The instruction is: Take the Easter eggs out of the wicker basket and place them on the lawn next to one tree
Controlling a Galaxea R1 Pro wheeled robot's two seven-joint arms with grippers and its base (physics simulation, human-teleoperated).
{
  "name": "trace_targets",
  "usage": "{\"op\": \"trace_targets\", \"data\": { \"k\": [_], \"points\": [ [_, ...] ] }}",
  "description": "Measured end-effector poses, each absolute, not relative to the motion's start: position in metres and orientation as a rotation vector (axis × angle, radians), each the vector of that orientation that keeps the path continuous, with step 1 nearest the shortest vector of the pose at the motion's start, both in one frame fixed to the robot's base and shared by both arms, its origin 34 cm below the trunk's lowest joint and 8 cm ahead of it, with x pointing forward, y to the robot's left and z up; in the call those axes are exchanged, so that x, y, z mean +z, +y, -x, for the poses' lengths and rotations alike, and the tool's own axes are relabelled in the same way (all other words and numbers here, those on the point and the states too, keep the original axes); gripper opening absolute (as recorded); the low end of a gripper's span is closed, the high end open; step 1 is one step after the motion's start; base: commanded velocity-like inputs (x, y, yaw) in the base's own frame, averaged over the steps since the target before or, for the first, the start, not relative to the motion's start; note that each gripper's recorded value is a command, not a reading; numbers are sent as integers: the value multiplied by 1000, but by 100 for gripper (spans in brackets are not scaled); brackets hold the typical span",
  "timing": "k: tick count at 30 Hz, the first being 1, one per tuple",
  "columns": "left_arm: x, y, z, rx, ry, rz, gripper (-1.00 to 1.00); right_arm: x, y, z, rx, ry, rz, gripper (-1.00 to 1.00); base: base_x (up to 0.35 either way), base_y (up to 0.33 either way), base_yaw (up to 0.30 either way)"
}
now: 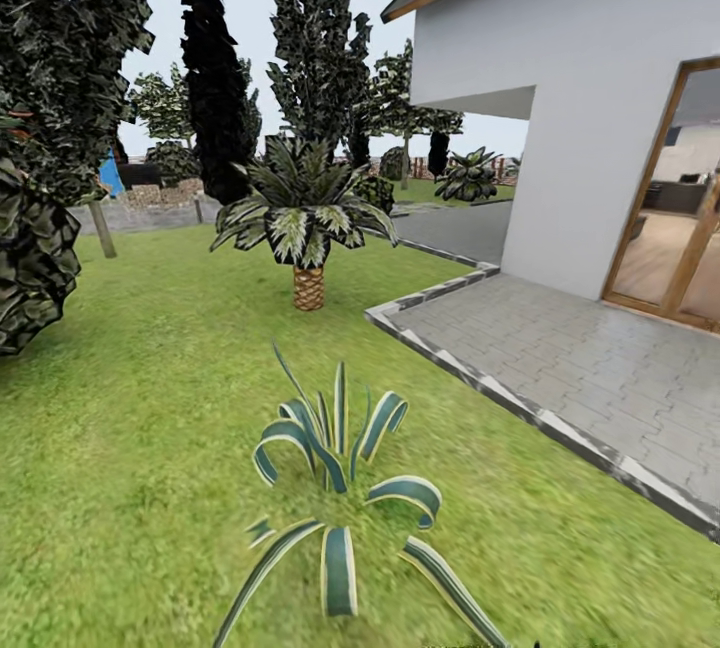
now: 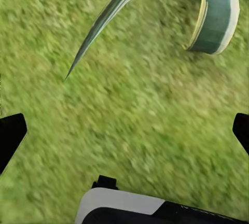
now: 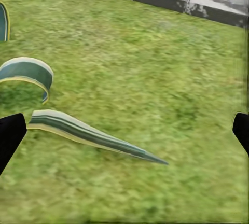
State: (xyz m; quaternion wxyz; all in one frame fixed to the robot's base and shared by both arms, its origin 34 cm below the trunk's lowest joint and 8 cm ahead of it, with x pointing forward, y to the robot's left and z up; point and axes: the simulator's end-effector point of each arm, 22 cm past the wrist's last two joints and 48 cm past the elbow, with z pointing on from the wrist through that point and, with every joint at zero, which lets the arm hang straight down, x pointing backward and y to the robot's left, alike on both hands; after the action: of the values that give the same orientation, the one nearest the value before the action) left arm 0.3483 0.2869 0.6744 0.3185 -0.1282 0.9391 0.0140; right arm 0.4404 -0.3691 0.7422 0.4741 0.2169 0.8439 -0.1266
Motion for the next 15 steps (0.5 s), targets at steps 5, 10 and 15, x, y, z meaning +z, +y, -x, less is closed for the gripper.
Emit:
{"op": "trace_targets", "data": {
  "k": [5, 10, 15],
  "points": [
    [675, 286, -349, 35, 2467, 338, 100, 744, -373, -440, -316, 2059, -536, 100, 0, 321, -272],
    [676, 286, -350, 35, 2464, 337, 100, 745, -377, -441, -321, 2053, -540, 100, 0, 85, -272],
    [677, 287, -351, 35, 2460, 337, 100, 747, -380, -441, -325, 2049, -539, 100, 0, 5, -272]
  ]
}}
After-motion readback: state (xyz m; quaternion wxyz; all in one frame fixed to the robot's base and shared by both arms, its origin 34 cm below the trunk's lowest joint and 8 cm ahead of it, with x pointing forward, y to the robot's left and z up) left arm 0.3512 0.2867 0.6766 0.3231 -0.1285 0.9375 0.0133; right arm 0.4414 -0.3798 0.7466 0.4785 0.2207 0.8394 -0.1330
